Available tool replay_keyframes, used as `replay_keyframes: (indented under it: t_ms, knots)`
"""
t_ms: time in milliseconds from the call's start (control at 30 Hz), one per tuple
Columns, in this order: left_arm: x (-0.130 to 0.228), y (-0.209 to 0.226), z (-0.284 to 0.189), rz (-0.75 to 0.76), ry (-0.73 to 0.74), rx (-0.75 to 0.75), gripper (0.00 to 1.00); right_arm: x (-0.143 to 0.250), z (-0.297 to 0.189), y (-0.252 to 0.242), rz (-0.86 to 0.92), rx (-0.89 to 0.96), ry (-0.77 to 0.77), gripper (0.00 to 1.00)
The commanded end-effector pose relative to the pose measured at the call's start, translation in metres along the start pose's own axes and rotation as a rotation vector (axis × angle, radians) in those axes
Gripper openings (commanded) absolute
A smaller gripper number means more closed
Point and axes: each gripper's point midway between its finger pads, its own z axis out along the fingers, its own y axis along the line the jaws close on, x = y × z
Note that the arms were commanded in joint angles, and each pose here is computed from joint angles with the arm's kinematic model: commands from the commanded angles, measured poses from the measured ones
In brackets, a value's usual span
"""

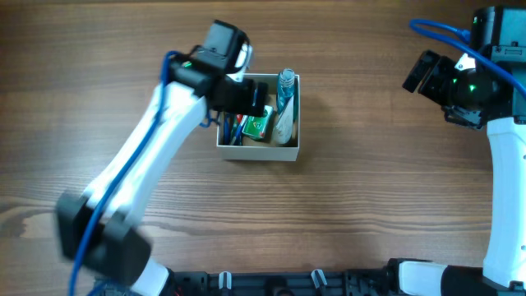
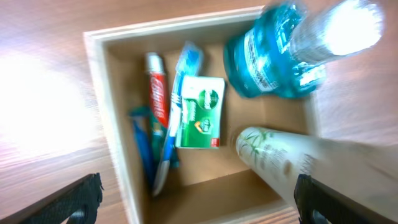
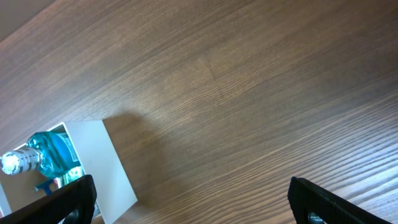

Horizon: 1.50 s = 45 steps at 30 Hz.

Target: Pack container

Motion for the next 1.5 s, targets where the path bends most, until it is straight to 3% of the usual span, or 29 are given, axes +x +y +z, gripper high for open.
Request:
replay_keyframes:
  t_ms: [0, 167, 300, 1100, 1233, 1467]
  knots:
    - [-0.019, 0.053, -0.106, -0.149, -0.281, -0.196, 1.0, -0.002, 0.002, 0.002, 0.015, -0.007, 0.003, 1.0]
    - [-0.003, 0.092, -0.177, -0.259, -0.427, -0.281, 1.0, -0.002, 0.002, 0.002, 0.016, -0.007, 0.003, 1.0]
    - [0.015, 0.115, -0.204, -0.312, -0.458, -0.35, 1.0, -0.002, 0.002, 0.002, 0.015, -0.007, 0.003, 1.0]
    - [0.026, 0.123, -0.208, -0.334, -0.436, -0.373, 1.0, -0.003, -0.005, 0.002, 0.015, -0.015, -0.016, 1.0]
    - [0.026, 0.123, -0.208, -0.334, -0.437, -0.373, 1.0, -0.011, -0.033, -0.014, -0.02, 0.033, -0.142, 1.0]
    - [0.026, 0.123, -0.208, -0.334, -0.437, -0.373, 1.0, -0.014, -0.085, 0.03, -0.406, -0.271, -0.452, 1.0]
